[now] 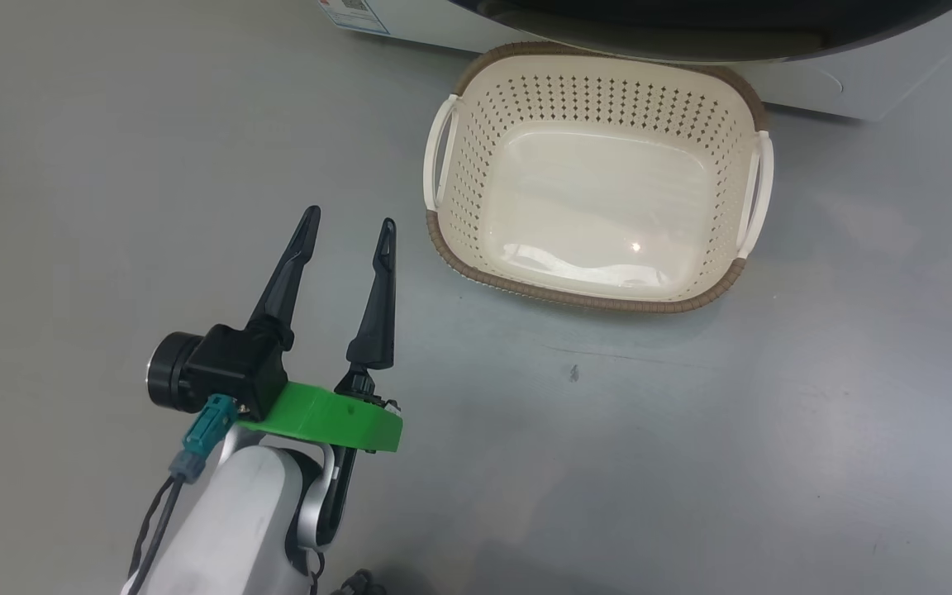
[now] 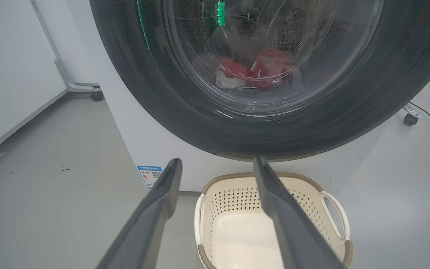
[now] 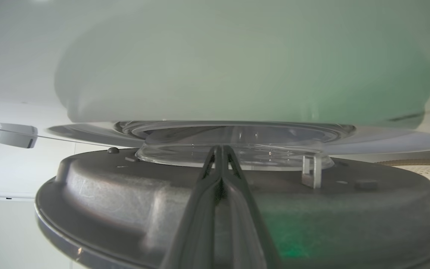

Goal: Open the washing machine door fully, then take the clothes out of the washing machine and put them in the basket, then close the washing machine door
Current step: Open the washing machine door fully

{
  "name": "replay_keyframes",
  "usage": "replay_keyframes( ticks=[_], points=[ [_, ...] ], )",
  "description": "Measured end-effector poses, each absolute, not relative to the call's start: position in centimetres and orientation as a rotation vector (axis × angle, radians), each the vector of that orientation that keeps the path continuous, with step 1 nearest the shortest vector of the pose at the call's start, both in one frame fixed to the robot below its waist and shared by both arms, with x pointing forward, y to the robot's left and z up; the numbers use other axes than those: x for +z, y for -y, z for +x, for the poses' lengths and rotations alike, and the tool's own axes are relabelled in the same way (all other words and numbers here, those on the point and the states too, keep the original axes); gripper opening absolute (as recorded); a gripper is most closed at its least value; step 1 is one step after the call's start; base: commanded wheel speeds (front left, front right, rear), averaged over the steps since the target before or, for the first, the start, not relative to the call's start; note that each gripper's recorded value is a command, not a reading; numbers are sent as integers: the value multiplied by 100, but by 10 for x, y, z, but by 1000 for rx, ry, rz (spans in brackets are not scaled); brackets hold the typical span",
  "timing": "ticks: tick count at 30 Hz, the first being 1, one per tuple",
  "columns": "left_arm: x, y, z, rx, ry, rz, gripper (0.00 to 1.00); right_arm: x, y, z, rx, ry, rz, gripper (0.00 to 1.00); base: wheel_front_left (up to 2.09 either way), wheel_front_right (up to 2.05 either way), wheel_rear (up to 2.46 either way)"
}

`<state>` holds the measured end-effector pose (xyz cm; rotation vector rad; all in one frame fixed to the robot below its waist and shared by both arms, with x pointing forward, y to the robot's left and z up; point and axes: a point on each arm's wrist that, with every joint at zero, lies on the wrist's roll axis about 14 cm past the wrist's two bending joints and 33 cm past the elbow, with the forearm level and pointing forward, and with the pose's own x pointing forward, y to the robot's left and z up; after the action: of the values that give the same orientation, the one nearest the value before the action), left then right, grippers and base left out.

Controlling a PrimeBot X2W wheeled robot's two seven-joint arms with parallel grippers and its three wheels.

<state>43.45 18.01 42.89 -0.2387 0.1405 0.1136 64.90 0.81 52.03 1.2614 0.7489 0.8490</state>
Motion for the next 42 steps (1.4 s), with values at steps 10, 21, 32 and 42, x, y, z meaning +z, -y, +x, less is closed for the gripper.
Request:
replay_keyframes(
  ticks=[10, 21, 32, 42],
  points=[
    [431, -179, 437, 107, -130, -236, 100, 515, -8, 631, 902, -809, 1286, 0, 0, 0, 0],
    [435, -169, 438, 79, -125, -242, 100, 507, -8, 600, 951, -869, 1279, 0, 0, 0, 0],
    [444, -163, 435, 57, -106, -236, 100, 511, -17, 564, 1030, -919, 1254, 0, 0, 0, 0],
    [455, -162, 429, 55, -83, -236, 100, 515, -30, 530, 1091, -966, 1244, 0, 0, 0, 0]
  ],
)
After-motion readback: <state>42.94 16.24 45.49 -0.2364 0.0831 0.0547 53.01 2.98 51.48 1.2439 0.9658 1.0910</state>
